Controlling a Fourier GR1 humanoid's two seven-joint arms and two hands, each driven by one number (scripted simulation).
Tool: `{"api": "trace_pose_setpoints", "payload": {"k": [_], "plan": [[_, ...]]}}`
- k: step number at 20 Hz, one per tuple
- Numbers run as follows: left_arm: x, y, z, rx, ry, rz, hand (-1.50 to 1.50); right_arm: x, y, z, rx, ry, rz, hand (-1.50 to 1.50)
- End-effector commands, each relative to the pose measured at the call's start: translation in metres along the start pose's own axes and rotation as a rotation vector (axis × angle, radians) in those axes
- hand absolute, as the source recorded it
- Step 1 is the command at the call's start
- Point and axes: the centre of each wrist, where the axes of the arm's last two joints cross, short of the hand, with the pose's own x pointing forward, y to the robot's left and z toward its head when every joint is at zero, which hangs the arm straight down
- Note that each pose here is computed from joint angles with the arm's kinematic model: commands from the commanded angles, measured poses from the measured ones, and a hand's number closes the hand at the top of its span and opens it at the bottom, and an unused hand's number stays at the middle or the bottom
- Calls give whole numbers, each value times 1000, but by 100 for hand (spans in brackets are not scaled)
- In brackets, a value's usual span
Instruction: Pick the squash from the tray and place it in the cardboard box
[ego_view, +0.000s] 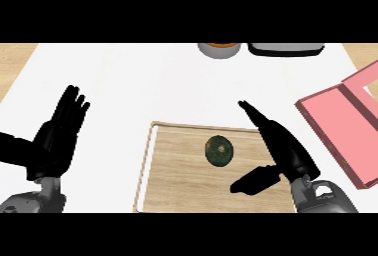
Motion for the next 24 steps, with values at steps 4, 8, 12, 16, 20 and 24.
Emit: {"api": "trace_pose_setpoints", "payload": {"k": [4,8,12,16,20,24], "plan": [[-3,7,-8,7,11,-10,0,-3,-15,-15,14,0,-21,-150],[-11,8,-11,16,-7,-6,0,12,20,-33,50,16,-1,-150],[14,-5,-2,9,13,5,0,-23,15,-14,0,53,54,-150],[1,6,16,-8,8,10,0,-3,34,-21,-2,48,46,-150],[6,-8,7,-16,-4,10,0,-20,33,-20,14,58,48,-150],[-5,9,3,17,-9,2,0,-11,51,-26,45,45,50,-150]]}}
